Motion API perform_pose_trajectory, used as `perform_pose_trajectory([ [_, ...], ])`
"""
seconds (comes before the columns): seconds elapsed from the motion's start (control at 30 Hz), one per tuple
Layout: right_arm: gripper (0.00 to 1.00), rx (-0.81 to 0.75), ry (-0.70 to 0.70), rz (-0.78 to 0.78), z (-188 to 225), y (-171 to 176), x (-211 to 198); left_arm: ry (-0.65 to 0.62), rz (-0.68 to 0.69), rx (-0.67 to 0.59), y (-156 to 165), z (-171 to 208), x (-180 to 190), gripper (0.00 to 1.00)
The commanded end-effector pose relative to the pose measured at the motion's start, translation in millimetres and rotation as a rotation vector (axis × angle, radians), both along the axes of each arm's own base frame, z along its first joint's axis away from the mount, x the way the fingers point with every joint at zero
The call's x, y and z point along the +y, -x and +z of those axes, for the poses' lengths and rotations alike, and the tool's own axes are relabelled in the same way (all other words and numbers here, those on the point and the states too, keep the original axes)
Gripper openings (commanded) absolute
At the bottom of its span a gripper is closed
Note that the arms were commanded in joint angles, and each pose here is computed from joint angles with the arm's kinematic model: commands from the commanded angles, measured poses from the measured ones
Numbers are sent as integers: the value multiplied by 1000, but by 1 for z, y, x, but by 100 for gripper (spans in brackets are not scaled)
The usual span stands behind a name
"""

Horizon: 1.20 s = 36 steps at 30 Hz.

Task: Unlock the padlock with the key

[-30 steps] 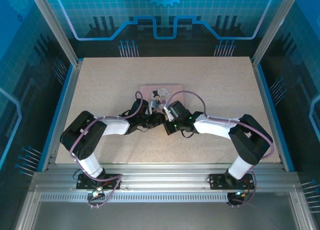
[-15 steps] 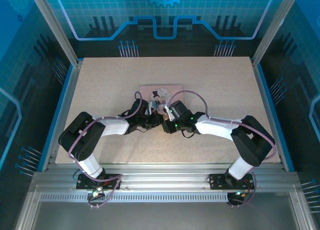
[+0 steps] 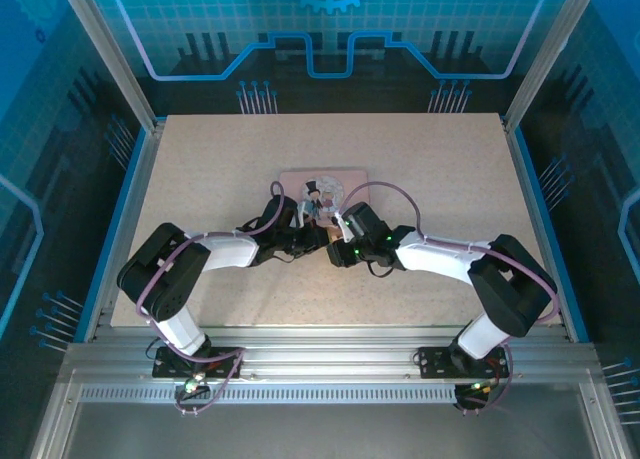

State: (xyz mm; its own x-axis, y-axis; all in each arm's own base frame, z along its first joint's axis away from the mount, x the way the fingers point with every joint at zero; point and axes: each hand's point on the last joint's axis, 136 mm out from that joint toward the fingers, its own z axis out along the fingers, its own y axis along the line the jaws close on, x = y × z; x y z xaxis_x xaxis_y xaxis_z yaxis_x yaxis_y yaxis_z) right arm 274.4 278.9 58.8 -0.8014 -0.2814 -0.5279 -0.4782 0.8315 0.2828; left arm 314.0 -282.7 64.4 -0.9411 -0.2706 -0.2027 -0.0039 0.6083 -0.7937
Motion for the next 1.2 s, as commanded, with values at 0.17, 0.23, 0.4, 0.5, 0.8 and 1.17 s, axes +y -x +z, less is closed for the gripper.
perform_pose_trajectory([
  [0.17, 34, -23, -2, 8, 3, -11, 13, 74, -59, 46, 9, 19, -11, 0],
  [0.23, 33, -29, -5, 8, 6, -13, 15, 74, -61, 48, 10, 19, -11, 0],
  [0.4, 28, -39, -5, 9, 10, -16, 17, 77, -63, 53, 11, 18, -11, 0],
  [0.5, 19, -35, -7, 17, 10, -17, 20, 81, -64, 52, 11, 18, -11, 0],
  [0.8, 0, 6, -13, 54, -6, -12, 21, 46, -51, 65, 14, 9, -6, 2],
  [1.17, 0, 57, 72, 131, -39, -4, 19, -54, 77, 106, 22, -20, 24, 35],
])
